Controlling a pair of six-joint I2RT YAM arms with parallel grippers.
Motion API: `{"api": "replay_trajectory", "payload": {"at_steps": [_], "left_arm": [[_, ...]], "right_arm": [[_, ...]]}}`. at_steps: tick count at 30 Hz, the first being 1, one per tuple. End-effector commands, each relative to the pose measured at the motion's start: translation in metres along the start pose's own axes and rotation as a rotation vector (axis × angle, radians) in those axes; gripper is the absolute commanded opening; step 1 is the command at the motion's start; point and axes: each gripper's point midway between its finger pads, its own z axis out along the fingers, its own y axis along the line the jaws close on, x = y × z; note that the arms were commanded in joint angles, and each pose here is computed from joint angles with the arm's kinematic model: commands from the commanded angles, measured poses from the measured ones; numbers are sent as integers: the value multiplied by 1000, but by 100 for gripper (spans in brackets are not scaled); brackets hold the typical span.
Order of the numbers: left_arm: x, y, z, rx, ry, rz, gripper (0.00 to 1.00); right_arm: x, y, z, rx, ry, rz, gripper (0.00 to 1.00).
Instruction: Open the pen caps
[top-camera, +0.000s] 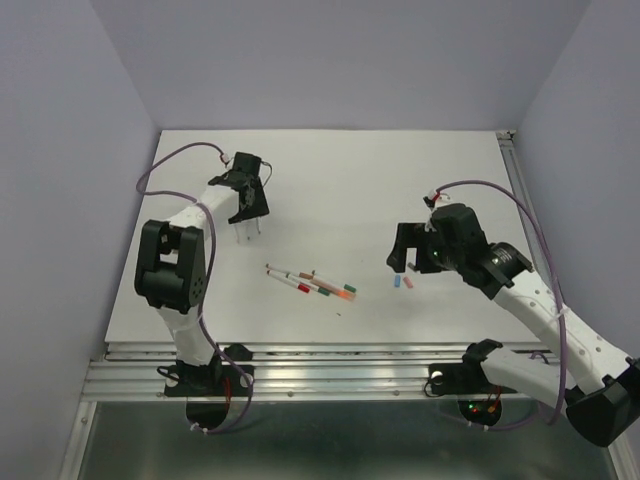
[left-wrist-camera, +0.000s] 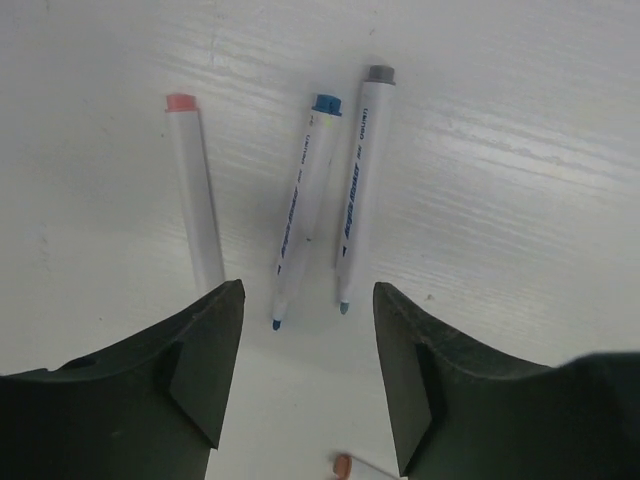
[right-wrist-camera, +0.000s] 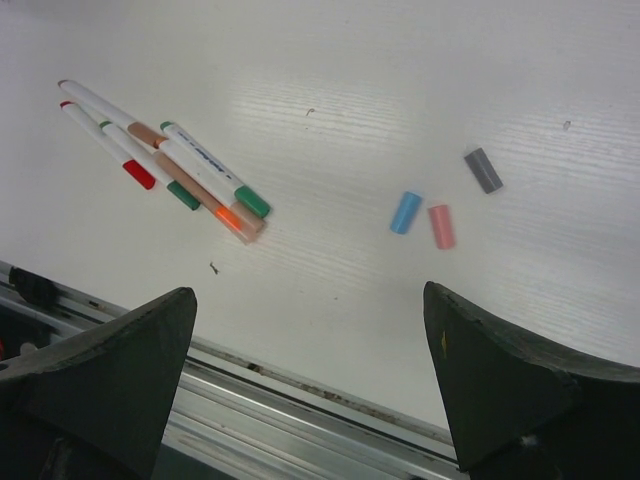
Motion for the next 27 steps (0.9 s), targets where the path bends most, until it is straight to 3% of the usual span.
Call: {"api": "replay_trajectory", "payload": {"at_steps": [1, 3, 7, 18, 23, 27], "left_arm": [[-30, -10, -64, 121, -91, -146, 68], [-21, -12, -82, 154, -89, -164, 99], [10, -20, -108, 159, -83, -218, 99], [146, -28, -131, 109, 151, -435, 99], [158, -14, -131, 26, 150, -614, 97], [176, 3, -121, -80, 164, -668, 93]], "right_arm": [[-19, -1, -15, 15, -82, 9, 100], [-18, -5, -14, 30, -88, 23, 100], [-19, -19, -14, 100, -128, 67, 100], [-13, -56, -13, 294, -177, 179, 100], [-15, -57, -23, 281, -221, 182, 100], [-15, -61, -29, 288, -250, 184, 100]]}}
